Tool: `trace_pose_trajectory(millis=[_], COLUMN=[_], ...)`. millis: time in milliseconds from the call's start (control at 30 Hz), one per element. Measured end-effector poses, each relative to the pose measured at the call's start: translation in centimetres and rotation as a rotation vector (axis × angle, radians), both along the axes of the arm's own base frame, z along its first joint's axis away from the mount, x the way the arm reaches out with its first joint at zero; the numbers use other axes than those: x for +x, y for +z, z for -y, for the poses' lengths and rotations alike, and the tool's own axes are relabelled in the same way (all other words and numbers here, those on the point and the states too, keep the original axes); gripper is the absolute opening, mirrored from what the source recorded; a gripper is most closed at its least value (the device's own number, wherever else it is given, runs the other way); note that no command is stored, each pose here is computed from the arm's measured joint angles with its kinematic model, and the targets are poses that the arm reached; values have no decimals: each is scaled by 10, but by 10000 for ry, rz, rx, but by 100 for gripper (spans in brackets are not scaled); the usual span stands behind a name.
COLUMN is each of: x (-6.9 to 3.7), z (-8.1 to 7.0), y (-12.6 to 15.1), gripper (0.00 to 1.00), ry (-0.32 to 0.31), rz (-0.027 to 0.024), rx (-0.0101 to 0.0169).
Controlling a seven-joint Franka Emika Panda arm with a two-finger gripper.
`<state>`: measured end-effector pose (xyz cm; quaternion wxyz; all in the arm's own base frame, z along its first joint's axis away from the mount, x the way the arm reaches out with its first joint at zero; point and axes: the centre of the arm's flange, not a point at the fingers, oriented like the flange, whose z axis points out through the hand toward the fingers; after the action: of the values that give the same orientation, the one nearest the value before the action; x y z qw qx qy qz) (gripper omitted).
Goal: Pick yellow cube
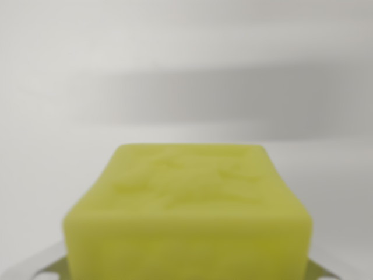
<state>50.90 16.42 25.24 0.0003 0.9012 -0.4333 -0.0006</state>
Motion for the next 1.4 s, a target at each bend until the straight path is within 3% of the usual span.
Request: trace_pose_trajectory(millis=[1400], x=[0], z=[0], y=[70], gripper=[0], ry=[1], rz=[-5], rx=[-1])
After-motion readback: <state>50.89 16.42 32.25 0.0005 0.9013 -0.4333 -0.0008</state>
